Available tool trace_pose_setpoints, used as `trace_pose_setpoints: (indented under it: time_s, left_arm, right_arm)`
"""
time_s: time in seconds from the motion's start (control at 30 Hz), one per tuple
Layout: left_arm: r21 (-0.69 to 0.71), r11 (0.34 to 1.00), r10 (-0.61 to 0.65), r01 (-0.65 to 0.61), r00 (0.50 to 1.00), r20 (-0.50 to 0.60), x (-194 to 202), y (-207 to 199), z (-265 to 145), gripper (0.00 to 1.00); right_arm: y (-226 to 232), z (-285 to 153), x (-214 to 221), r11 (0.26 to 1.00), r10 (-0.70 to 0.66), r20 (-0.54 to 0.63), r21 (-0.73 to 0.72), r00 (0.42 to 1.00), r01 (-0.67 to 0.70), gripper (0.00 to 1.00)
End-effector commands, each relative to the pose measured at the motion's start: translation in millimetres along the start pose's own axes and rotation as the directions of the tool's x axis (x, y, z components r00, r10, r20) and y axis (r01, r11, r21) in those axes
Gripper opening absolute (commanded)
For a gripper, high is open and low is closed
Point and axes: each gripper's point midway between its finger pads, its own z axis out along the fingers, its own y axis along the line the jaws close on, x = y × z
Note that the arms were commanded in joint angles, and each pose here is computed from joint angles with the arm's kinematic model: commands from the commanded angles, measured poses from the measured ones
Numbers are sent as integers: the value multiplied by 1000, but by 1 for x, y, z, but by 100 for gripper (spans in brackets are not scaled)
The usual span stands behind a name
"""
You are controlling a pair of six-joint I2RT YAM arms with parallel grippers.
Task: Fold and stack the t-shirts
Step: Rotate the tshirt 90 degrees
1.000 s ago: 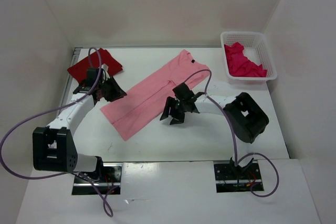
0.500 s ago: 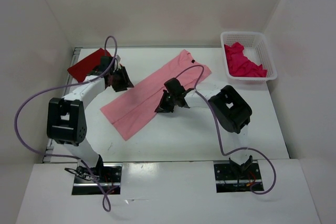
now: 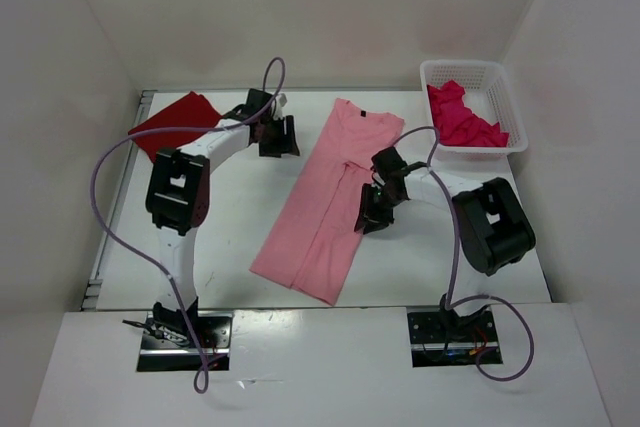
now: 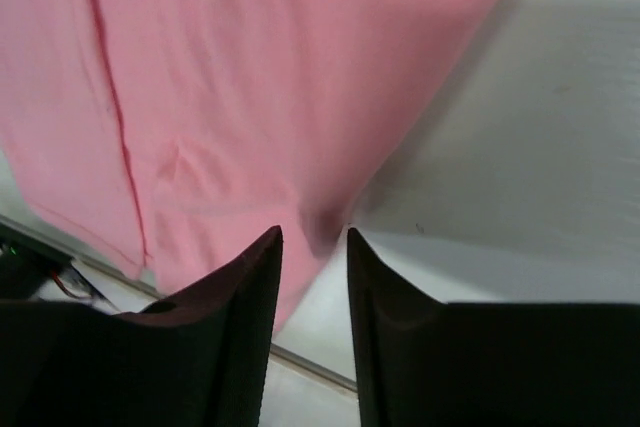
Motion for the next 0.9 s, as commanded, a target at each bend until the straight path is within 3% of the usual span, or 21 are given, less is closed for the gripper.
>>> trace_pose_setpoints:
  time_s: [0.0, 0.03, 0.2, 0.3, 0.37, 0.4, 0.53, 0.57, 0.67, 0.87]
  left_arm:
    - [94, 993, 66, -68, 998, 19, -17, -23, 29, 69]
    - [112, 991, 76, -78, 997, 17, -18, -31, 34, 69]
    - [189, 977, 101, -99, 995, -3, -23, -41, 76, 69]
    - [216, 974, 78, -74, 997, -9, -28, -45, 92, 61]
    - [252, 966, 64, -57, 998, -18, -29, -50, 100, 49]
    - [257, 966, 47, -43, 999, -10, -34, -52, 108, 36]
    - [297, 955, 10, -6, 1000, -14, -39, -59, 116, 3]
    - [292, 956, 0, -6, 1000, 21, -49, -55, 117, 0]
    - [291, 955, -78, 50, 994, 82, -74, -41, 99, 0]
    - [216, 955, -245, 201, 949, 200, -113, 31, 53, 0]
  right_arm:
    - [14, -24, 6, 994, -83, -4, -65, 997, 82, 40]
    - [16, -25, 8, 994, -83, -11, -78, 996, 82, 45]
    - [21, -34, 5, 990, -106, 20, -94, 994, 108, 45]
    - [21, -36, 10, 990, -98, 15, -102, 995, 99, 45]
    - [23, -35, 8, 990, -91, 24, -108, 996, 93, 45]
    - [24, -35, 6, 989, -94, 32, -112, 995, 97, 45]
    - [23, -35, -2, 990, -89, 51, -107, 995, 94, 45]
    - [23, -35, -2, 990, -89, 51, -107, 995, 94, 45]
    - [25, -33, -7, 989, -97, 50, -105, 994, 102, 45]
    - [18, -24, -9, 991, -97, 28, -90, 995, 99, 45]
